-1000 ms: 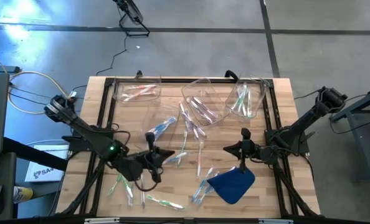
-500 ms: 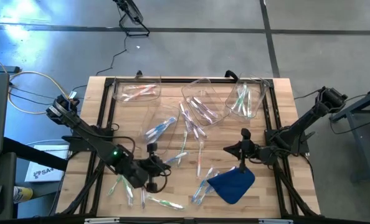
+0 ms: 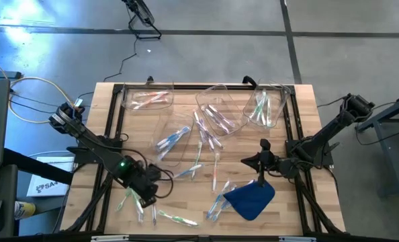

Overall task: Pick & Place Toothbrushes
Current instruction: Put the green toothbrush into the top right transparent bin

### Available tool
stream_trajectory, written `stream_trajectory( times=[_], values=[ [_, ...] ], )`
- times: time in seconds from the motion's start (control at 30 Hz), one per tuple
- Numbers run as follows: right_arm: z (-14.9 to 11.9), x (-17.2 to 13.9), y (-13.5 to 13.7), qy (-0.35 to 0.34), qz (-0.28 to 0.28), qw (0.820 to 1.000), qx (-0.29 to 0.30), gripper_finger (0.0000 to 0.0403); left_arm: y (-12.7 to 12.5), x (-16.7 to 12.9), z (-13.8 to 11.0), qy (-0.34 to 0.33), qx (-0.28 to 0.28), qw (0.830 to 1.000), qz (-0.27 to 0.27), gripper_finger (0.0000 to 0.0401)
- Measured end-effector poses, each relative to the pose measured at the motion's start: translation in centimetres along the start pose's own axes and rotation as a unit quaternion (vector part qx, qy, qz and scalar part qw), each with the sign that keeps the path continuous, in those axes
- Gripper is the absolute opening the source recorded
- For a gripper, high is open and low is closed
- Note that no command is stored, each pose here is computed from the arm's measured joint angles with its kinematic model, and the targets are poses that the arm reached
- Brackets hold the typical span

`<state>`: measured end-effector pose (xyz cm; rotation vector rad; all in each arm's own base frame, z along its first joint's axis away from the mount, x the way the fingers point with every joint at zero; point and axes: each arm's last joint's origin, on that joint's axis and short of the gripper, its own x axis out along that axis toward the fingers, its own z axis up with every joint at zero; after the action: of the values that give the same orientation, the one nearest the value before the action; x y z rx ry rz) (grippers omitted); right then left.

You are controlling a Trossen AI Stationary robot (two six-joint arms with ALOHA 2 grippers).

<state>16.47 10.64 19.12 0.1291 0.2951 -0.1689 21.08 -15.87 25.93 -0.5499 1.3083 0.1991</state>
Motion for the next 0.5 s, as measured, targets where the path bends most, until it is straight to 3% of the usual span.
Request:
stream_trajectory(
  times=[0.1, 0.5],
  values=[
    [0.0, 0.0, 0.0, 0.001, -0.001, 1.000, -0.001, 0.0003, 0.4, 0.0, -0.3, 0.033, -0.030, 0.999, 0.013, 0.0000],
    [0.0, 0.0, 0.0, 0.001, -0.002, 1.000, -0.002, 0.0003, 1.1, -0.2, -1.0, 0.101, -0.064, 0.992, 0.042, 0.0000]
  ],
)
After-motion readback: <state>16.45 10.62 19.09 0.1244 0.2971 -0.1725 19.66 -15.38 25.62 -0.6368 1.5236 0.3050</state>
